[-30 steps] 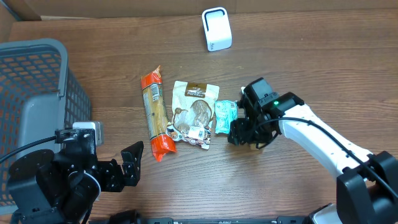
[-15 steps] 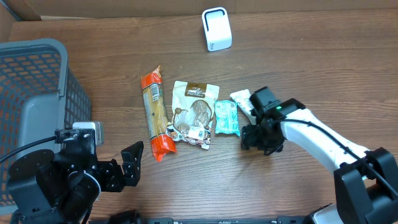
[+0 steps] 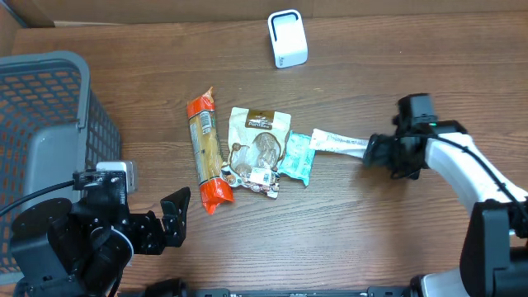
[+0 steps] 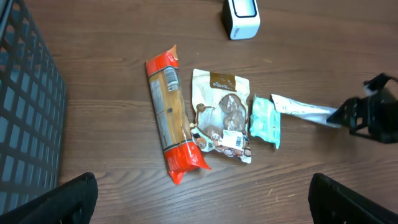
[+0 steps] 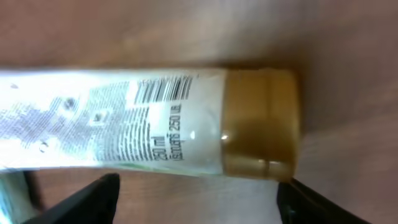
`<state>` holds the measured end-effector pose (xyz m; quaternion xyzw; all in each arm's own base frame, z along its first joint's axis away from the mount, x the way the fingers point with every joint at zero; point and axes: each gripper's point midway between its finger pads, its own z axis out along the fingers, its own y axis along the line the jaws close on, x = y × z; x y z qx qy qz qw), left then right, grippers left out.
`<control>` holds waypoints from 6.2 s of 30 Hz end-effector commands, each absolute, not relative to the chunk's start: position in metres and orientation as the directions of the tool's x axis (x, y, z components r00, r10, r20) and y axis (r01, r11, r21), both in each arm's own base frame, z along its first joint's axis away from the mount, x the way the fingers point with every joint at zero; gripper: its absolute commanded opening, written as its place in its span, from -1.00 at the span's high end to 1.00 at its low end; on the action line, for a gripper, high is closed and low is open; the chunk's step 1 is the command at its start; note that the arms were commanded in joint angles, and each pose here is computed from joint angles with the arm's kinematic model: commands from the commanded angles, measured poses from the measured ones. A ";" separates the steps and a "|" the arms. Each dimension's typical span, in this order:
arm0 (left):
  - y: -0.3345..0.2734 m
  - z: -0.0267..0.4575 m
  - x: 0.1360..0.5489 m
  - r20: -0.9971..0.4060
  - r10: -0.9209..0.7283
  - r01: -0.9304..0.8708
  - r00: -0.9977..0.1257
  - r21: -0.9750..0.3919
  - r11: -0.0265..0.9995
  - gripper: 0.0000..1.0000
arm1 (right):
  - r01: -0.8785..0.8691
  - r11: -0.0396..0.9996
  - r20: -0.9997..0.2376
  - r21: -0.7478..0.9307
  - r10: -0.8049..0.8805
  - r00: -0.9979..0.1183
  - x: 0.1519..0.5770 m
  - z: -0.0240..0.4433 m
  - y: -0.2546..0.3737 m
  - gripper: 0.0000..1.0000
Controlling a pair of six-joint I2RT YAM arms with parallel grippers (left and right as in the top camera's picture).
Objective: Scan the item barcode
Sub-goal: 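Grasp the Pantene tube with the right gripper and adjust its grip, then lift the tube and hold its barcode against the white scanner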
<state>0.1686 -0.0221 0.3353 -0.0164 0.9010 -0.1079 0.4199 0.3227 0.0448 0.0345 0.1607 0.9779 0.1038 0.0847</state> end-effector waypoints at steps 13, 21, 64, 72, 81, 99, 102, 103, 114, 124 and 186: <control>-0.020 0.339 0.169 -0.765 -0.105 0.065 -0.635 -0.189 0.980 -0.99 | 0.642 0.623 0.097 0.447 0.680 -0.727 0.338 0.050 0.087 -1.00; -0.020 0.339 0.169 -0.765 -0.105 0.065 -0.635 -0.189 0.980 -0.99 | 0.706 0.601 -0.054 0.373 0.774 -0.631 0.345 0.032 0.092 -0.81; -0.020 0.339 0.169 -0.765 -0.105 0.065 -0.635 -0.189 0.980 -0.99 | -0.067 0.808 -0.155 0.585 0.030 -0.988 0.346 0.071 0.084 -0.59; -0.020 0.339 0.169 -0.765 -0.105 0.065 -0.635 -0.188 0.980 -1.00 | -0.165 0.794 -0.181 0.585 -0.070 -0.981 0.330 0.054 0.097 -0.68; -0.020 0.339 0.169 -0.765 -0.105 0.065 -0.635 -0.189 0.980 -0.98 | -0.176 0.772 -0.169 0.611 -0.089 -0.981 0.311 0.031 0.108 -0.66; -0.020 0.339 0.169 -0.765 -0.105 0.065 -0.635 -0.189 0.980 -0.99 | -0.135 0.796 -0.164 0.590 -0.045 -0.985 0.305 0.003 0.129 -0.38; -0.020 0.339 0.169 -0.765 -0.105 0.065 -0.635 -0.189 0.980 -0.99 | -0.084 0.853 -0.148 0.515 -0.008 -0.989 0.309 -0.006 0.125 -0.31; -0.020 0.339 0.169 -0.765 -0.105 0.065 -0.635 -0.189 0.980 -0.99 | -0.080 0.858 -0.149 0.508 -0.004 -0.989 0.309 -0.007 0.125 -0.23; -0.020 0.339 0.169 -0.765 -0.105 0.065 -0.635 -0.189 0.980 -0.99 | -0.082 0.787 -0.127 0.611 -0.004 -0.992 0.305 0.005 0.143 0.93; -0.020 0.339 0.169 -0.765 -0.105 0.065 -0.635 -0.189 0.980 -0.99 | -0.123 0.640 -0.136 0.758 -0.030 -0.990 0.323 0.074 0.172 0.93; -0.020 0.339 0.169 -0.765 -0.105 0.065 -0.635 -0.189 0.980 -0.99 | -0.182 0.519 -0.467 -0.835 -0.845 -0.261 0.617 0.149 0.184 0.93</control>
